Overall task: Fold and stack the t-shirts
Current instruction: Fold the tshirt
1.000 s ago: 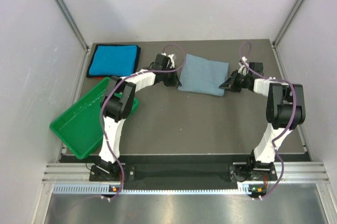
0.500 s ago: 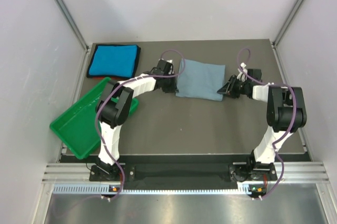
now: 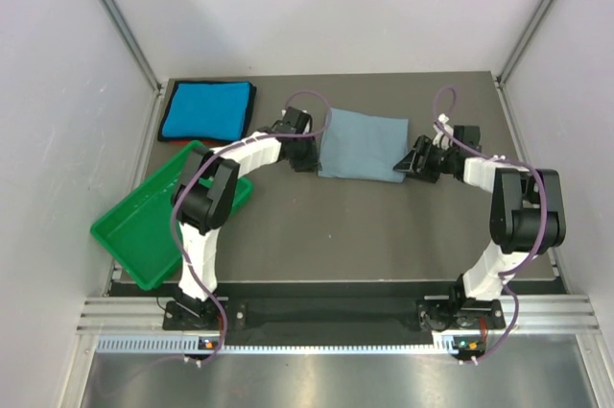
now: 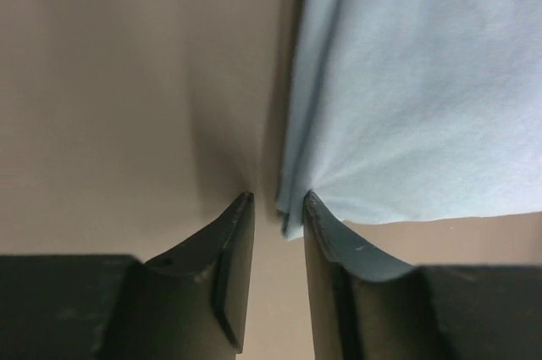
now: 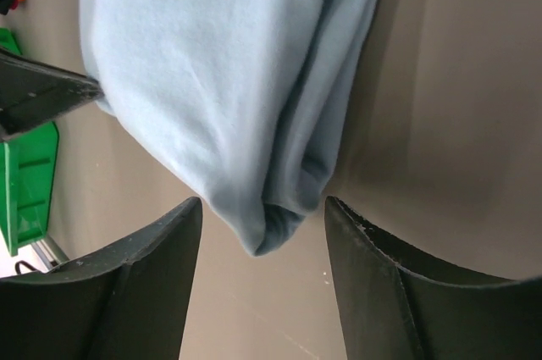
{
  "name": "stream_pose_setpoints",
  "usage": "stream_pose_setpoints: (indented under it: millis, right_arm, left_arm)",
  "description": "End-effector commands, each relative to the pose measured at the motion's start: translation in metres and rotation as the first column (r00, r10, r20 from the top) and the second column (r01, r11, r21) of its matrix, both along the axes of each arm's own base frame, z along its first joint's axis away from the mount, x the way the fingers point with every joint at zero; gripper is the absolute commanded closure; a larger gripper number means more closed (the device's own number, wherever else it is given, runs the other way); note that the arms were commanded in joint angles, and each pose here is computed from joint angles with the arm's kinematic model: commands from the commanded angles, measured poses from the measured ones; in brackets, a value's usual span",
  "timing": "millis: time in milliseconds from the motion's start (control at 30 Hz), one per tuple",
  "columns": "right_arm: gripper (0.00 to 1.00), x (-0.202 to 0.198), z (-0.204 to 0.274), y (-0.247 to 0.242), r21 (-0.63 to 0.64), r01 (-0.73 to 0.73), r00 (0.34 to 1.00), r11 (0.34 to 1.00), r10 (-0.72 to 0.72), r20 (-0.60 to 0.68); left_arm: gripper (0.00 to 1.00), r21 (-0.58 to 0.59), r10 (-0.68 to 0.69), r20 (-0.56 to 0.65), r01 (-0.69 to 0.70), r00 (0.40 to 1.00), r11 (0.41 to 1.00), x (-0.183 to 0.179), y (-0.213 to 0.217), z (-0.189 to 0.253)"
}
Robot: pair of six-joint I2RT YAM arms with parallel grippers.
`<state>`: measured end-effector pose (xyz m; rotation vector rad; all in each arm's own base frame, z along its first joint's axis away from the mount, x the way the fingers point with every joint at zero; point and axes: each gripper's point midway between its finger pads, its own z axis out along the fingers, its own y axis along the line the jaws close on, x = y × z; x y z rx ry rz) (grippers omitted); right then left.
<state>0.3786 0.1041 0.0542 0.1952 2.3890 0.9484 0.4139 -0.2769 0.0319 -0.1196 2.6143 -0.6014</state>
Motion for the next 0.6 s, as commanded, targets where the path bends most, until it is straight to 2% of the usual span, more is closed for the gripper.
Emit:
stream_pose_setpoints:
  millis: [0, 33, 100, 133, 233, 500, 567]
  right_arm:
    - [0.4, -0.006, 0.004, 0.005, -0.013, -0.044, 0.998, 0.999, 0.044, 0.035]
    - [0.4, -0.006, 0.002, 0.006, -0.011, -0.047, 0.998, 0.999, 0.047, 0.031]
    - [0.4, -0.006, 0.0, 0.006, -0.011, -0.051, 0.998, 0.999, 0.052, 0.028]
    - [0.41, -0.005, -0.002, 0.006, -0.012, -0.052, 0.998, 0.999, 0.053, 0.026]
    - [0.41, -0.001, -0.001, 0.008, 0.002, -0.058, 0.997, 0.998, 0.058, 0.042]
    - [0.43, 0.002, -0.006, 0.011, 0.017, -0.07, 0.997, 0.997, 0.07, 0.038]
    - [0.43, 0.001, -0.009, 0.012, 0.015, -0.072, 0.997, 0.997, 0.071, 0.035]
  left_arm:
    - [0.64, 0.069, 0.017, 0.03, -0.019, 0.999, 0.997, 0.013, 0.023, 0.029]
    - [0.63, 0.045, 0.015, 0.07, -0.018, 0.997, 0.999, 0.028, 0.02, 0.048]
    - [0.62, 0.001, -0.053, 0.071, 0.053, 0.996, 0.999, 0.035, 0.007, 0.053]
    - [0.59, -0.027, -0.076, 0.118, 0.08, 0.99, 0.996, 0.049, -0.002, 0.07]
    - [0.55, -0.071, -0.159, 0.187, 0.175, 0.969, 0.982, 0.07, -0.021, 0.074]
    - [0.51, -0.145, -0.177, 0.271, 0.222, 0.946, 0.964, 0.124, -0.028, 0.05]
    - [0.5, -0.16, -0.215, 0.266, 0.263, 0.94, 0.952, 0.124, -0.035, 0.037]
